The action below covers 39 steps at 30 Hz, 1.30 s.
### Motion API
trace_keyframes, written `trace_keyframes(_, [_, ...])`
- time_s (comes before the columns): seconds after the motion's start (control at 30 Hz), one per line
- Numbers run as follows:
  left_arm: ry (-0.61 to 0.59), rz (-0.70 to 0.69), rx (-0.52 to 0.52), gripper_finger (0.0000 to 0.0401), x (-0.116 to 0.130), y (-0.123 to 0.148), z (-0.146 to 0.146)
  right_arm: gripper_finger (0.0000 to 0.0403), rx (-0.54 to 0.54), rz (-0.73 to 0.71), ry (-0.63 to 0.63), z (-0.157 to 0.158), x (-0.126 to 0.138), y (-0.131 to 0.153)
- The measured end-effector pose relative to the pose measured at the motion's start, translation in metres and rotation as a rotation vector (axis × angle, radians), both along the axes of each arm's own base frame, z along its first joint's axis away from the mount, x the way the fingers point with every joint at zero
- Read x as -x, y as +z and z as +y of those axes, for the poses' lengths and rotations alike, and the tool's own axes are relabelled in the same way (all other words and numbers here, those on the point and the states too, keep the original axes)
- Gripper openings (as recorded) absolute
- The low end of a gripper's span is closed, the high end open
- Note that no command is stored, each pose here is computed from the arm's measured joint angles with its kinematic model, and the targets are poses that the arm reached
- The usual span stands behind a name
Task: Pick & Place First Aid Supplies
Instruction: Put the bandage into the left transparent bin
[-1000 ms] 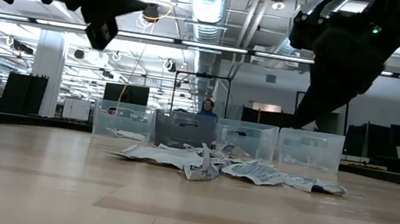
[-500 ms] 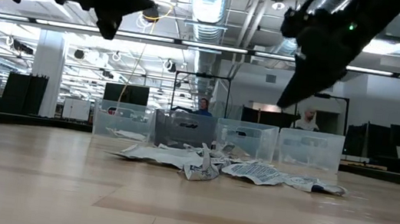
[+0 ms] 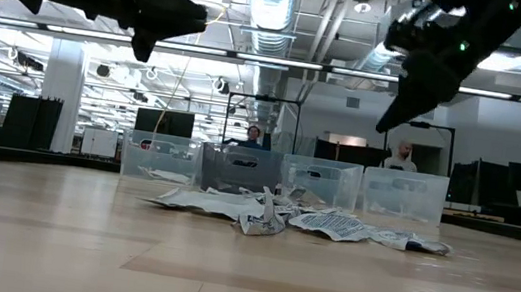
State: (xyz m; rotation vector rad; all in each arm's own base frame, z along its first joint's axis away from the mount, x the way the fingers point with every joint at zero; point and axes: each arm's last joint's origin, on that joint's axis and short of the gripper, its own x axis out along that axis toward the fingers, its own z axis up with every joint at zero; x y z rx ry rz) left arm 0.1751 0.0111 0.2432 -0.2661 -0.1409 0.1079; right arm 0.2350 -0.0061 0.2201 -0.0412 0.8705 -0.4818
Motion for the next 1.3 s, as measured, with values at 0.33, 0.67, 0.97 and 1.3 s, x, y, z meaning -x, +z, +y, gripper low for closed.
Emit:
trace_keyframes(0.33, [0.098,0.006,-0.013,0.0100,0.002,-0.001,0.017,0.0107,-0.121,-0.176,0.044,-0.012,0.005,-0.030])
trace_keyframes(0.67, [0.024,0.267,-0.270,0.0100,-0.016,-0.034,0.028,0.0107,-0.076,-0.155,0.096,-0.013,-0.014,-0.053])
trace_keyframes(0.97, [-0.172,0.302,-0.297,0.0100,-0.033,-0.055,0.031,0.0107,-0.076,-0.200,0.143,-0.001,-0.029,-0.065])
trace_keyframes(1.3, [-0.299,0.336,-0.266,0.0100,-0.053,-0.077,0.025,0.0107,-0.081,-0.232,0.197,0.014,-0.032,-0.058])
